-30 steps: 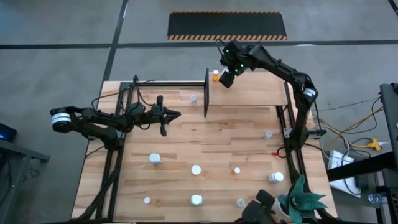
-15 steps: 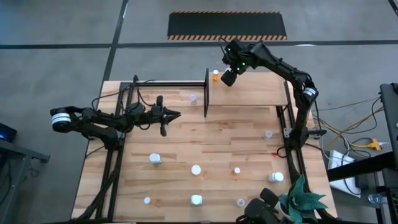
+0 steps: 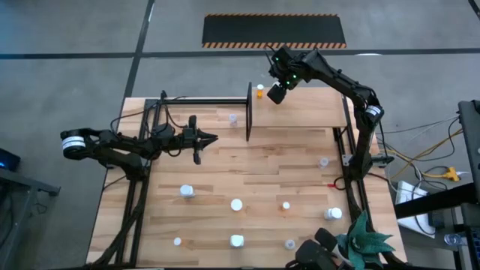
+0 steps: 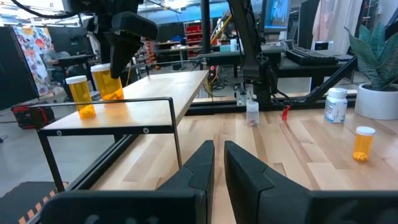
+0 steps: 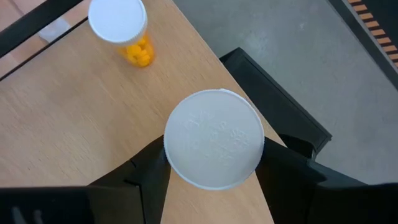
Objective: Pick and place medicine bottles onto shelf by color
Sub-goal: Put the middle big orange pill bottle on the shelf, then put the middle white pill bottle on the shelf
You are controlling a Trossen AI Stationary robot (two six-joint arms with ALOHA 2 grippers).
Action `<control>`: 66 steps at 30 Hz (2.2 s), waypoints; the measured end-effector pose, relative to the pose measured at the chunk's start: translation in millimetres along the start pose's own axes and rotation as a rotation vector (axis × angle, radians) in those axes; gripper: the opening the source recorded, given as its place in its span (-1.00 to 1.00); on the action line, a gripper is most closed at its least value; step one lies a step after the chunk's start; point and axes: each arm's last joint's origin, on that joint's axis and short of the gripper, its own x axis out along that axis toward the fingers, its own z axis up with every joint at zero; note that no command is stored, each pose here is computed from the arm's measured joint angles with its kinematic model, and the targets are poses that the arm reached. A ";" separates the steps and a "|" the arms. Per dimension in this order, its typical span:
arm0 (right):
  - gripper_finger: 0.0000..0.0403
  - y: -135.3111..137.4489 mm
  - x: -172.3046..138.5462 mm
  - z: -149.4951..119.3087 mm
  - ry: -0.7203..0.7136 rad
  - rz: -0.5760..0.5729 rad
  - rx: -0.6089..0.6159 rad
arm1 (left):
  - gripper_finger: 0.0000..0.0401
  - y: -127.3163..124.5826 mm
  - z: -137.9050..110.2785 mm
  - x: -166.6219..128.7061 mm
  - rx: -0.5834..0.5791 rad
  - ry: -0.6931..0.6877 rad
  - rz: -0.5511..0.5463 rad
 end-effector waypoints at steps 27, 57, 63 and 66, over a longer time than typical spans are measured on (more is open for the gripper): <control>0.20 1.8 -50.7 -11.1 -0.066 -0.004 0.002 | -0.90 -0.1 -0.4 -0.3 0.000 0.001 0.000; -0.90 142.3 -70.2 -223.2 -0.045 0.273 0.037 | -0.90 0.5 -7.0 5.5 -0.009 0.038 -0.004; -0.90 162.7 -68.7 -252.9 0.022 0.272 0.056 | -0.90 1.1 -7.4 8.1 -0.008 0.037 -0.004; -0.84 176.4 -67.2 -262.3 0.080 0.294 0.049 | -0.90 1.3 -7.0 8.5 -0.005 0.026 -0.003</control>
